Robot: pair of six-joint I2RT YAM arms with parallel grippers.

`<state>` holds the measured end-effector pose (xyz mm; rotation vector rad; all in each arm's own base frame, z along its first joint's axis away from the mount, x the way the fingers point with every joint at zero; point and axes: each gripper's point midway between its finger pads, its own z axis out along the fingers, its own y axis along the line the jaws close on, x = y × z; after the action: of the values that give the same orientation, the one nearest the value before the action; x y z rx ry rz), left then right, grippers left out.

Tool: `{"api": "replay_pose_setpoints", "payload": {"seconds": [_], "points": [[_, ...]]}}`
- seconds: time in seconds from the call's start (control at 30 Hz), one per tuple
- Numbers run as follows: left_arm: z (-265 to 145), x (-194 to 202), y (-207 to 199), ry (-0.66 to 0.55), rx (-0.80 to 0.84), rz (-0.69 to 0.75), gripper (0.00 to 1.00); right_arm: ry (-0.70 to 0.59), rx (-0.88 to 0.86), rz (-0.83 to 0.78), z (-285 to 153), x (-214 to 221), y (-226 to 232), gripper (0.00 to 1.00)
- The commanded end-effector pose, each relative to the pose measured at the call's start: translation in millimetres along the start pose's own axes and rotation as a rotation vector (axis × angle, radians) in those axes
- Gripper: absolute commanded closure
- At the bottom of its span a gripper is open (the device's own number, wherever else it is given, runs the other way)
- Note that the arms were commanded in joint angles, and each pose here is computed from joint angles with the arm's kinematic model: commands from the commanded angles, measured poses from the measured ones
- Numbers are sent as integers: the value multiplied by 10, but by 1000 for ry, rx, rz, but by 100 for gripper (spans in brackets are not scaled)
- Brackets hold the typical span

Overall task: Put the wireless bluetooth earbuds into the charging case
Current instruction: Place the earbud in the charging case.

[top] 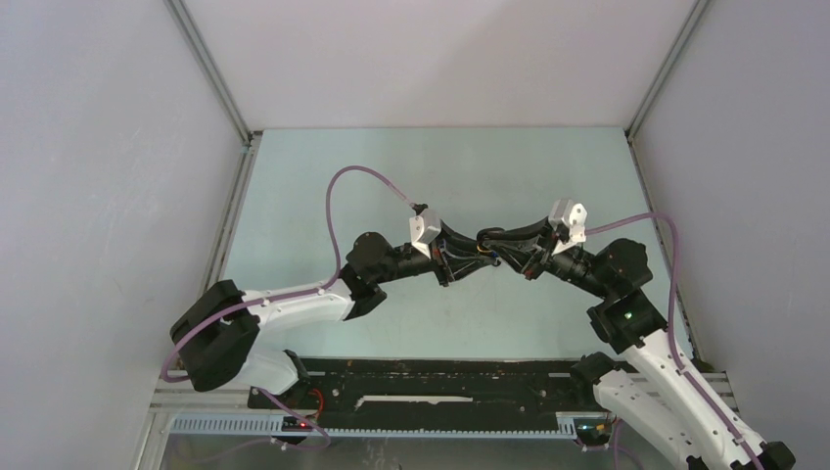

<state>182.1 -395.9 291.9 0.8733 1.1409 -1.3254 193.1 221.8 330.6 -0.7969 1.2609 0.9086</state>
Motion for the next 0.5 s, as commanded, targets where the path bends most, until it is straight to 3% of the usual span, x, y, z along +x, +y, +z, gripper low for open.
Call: {"api": "replay_pose_setpoints", "payload": {"seconds": [0.0, 0.47], "points": [[22, -192, -42, -60, 18, 19, 100, -51, 16, -12, 7, -129, -21, 100], [44, -179, -38, -56, 21, 4, 100, -71, 7, 18, 39, -127, 8, 100]]}}
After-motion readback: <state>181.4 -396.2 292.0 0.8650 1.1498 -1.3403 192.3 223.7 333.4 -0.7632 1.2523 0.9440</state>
